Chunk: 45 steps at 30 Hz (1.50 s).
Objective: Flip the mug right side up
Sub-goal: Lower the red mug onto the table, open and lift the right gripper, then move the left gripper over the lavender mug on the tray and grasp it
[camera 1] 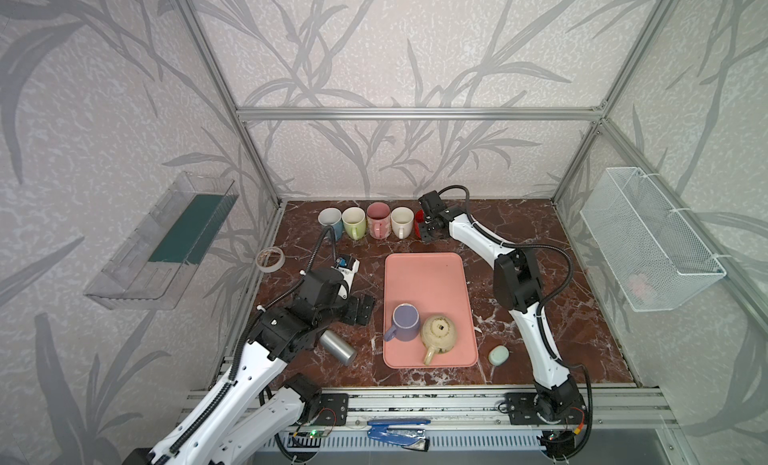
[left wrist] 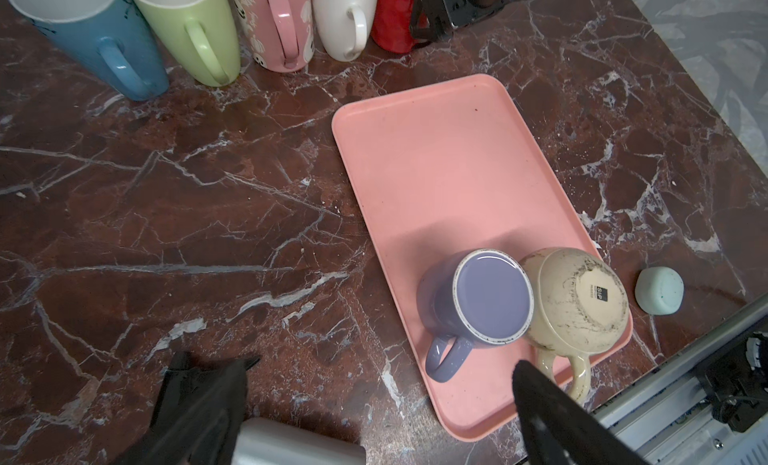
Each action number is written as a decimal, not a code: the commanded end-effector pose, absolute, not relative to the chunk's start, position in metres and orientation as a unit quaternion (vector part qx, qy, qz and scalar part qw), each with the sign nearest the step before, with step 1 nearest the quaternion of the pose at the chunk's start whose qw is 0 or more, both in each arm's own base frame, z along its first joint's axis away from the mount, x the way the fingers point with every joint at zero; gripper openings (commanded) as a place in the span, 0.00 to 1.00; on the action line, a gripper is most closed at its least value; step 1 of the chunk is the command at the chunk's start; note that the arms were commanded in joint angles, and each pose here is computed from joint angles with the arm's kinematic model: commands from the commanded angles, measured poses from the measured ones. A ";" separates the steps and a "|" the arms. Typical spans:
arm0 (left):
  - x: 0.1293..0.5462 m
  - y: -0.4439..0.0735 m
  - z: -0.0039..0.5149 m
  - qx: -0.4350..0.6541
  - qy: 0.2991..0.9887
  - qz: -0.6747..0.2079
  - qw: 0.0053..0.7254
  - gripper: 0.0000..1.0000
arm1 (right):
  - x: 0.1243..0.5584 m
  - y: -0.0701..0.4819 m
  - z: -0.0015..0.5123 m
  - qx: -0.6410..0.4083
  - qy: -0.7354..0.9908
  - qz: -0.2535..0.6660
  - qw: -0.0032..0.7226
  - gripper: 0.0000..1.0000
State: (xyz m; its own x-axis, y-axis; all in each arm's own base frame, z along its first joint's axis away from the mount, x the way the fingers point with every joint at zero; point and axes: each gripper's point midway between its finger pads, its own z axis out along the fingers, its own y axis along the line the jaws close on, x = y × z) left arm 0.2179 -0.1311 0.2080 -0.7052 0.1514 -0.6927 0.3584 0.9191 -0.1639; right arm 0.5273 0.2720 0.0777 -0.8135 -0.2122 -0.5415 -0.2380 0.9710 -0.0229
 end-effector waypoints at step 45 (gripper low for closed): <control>0.192 -0.218 0.084 0.263 0.950 -0.028 0.167 0.52 | 0.285 0.213 0.176 -0.093 0.844 0.315 0.423 0.72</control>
State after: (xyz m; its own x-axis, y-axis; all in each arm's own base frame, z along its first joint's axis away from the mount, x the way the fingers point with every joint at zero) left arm 0.1822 -0.2112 0.0809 -0.8030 0.5090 -0.3102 0.5296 0.8480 0.0204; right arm 0.2849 0.2079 0.1649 -0.6471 0.0760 -0.7586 -0.4058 0.8081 0.4271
